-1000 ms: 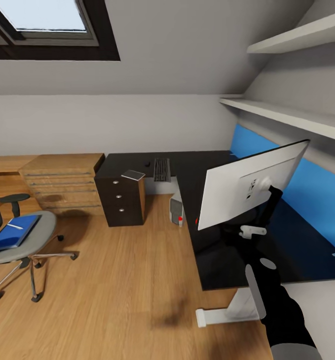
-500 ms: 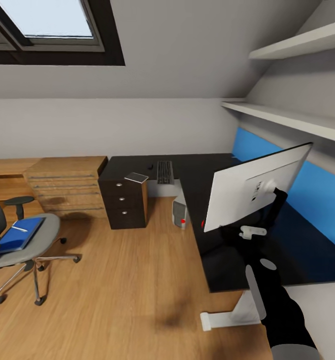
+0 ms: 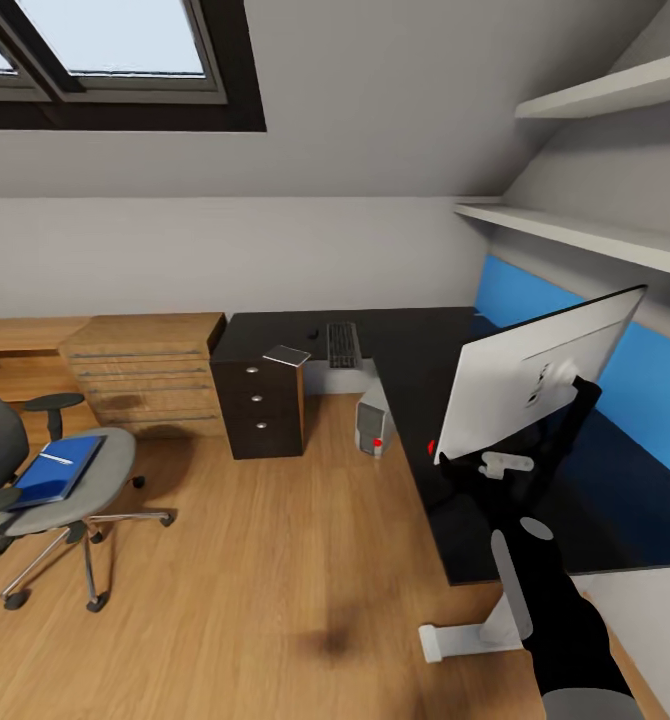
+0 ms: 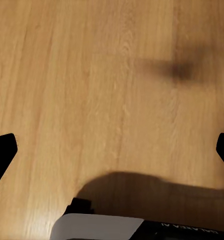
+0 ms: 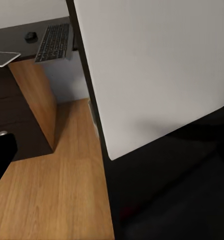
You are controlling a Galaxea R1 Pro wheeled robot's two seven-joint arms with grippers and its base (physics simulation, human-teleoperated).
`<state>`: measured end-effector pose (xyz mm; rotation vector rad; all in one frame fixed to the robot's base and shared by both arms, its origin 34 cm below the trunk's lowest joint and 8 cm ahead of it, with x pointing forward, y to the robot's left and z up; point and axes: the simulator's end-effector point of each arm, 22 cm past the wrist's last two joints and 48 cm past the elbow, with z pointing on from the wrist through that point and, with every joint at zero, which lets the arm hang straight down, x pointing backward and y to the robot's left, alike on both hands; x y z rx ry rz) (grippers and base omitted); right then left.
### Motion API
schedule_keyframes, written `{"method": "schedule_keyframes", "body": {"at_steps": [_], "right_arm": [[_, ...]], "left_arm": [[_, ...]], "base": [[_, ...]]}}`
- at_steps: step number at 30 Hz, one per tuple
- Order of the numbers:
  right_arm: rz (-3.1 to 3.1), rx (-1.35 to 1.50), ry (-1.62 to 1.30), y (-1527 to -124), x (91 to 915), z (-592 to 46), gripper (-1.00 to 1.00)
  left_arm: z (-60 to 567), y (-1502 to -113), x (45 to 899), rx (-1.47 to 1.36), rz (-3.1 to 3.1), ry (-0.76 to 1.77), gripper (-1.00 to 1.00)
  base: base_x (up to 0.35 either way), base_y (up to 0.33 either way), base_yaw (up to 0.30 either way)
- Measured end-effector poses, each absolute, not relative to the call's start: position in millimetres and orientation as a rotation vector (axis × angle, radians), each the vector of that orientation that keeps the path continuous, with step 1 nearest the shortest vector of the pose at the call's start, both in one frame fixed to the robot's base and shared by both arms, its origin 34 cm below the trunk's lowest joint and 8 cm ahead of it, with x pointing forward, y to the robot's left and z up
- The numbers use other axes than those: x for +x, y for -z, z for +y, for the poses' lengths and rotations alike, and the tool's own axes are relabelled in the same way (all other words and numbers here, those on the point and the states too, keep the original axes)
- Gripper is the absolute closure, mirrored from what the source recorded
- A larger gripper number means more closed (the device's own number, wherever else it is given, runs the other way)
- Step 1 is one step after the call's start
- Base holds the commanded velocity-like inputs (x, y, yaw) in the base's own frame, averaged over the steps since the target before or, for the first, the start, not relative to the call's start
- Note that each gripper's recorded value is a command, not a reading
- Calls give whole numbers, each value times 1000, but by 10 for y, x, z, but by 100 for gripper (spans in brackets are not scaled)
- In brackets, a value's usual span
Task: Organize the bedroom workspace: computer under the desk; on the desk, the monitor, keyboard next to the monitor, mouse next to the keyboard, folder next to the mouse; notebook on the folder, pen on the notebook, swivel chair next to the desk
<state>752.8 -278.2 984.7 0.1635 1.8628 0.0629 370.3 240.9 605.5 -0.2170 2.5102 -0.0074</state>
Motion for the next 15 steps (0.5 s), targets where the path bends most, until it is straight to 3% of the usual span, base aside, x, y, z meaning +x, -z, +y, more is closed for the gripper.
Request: {"method": "schedule_keyframes", "body": {"at_steps": [15], "right_arm": [[1831,242,74,-9903,7516,-2839,-100]], "left_arm": [[2411,-6055,3701,-218,2511,6,-100]], "base": [[0,3,0]]}}
